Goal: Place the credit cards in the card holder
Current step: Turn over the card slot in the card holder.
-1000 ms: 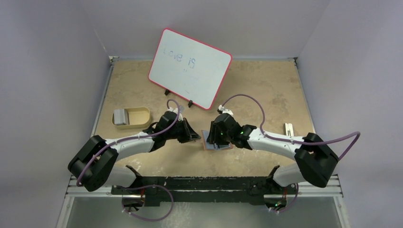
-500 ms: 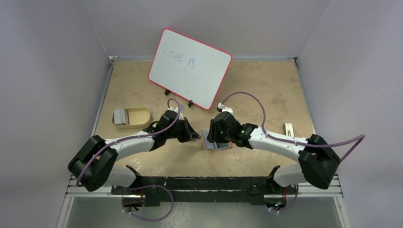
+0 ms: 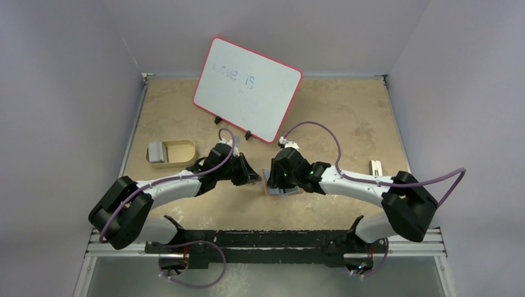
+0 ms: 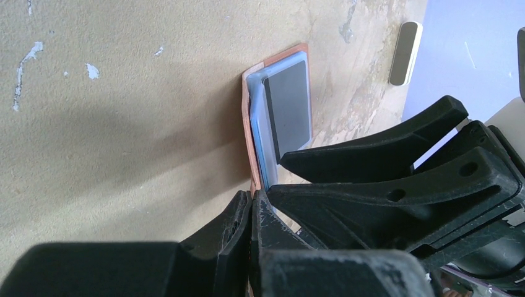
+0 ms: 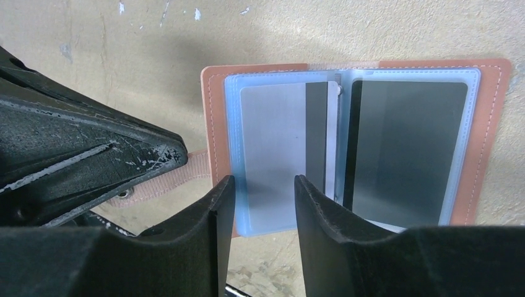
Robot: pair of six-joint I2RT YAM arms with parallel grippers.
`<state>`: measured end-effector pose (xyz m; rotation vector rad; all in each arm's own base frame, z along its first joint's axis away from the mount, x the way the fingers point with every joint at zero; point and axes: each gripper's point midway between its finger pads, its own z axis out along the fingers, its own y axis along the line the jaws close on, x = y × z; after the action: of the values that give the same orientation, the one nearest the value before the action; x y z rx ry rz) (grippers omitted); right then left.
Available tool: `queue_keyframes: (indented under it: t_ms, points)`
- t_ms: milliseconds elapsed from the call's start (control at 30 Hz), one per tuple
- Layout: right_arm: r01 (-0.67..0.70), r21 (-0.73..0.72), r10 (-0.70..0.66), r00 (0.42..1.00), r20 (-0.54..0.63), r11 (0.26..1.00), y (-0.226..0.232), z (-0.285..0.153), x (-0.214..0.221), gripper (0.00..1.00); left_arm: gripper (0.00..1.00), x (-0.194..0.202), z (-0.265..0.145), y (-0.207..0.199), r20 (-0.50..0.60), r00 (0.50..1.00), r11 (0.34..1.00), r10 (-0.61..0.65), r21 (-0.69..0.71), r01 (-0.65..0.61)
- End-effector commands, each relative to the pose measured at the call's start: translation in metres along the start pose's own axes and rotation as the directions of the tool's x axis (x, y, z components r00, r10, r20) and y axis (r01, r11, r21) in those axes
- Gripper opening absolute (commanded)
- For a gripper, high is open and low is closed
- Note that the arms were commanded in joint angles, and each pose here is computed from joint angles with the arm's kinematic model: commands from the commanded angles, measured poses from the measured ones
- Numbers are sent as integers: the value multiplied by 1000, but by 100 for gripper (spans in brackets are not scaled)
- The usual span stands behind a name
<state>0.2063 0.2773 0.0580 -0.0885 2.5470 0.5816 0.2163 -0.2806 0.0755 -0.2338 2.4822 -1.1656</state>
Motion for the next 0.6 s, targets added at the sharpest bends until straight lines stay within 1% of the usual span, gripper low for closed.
queue_keyframes:
  t_ms: [0, 100, 233, 300, 567]
  points:
    - [4, 48, -6, 999, 36, 999, -5, -2, -8, 40, 0, -13, -5, -28, 38, 998, 995, 58, 76, -60]
    - [5, 58, -7, 999, 36, 998, -7, -2, -8, 38, 0, -13, -5, -28, 39, 998, 995, 57, 76, -60]
    - [3, 87, -6, 999, 35, 996, -12, -2, -8, 38, 0, -13, -5, -28, 39, 997, 995, 61, 73, -63]
    - [2, 105, -6, 999, 43, 994, -14, -4, -10, 40, 0, -13, -5, -27, 39, 997, 996, 63, 67, -66]
    - [0, 209, -15, 998, 69, 978, -30, -16, -19, 53, 0, -14, -5, -23, 36, 996, 996, 82, 41, -83]
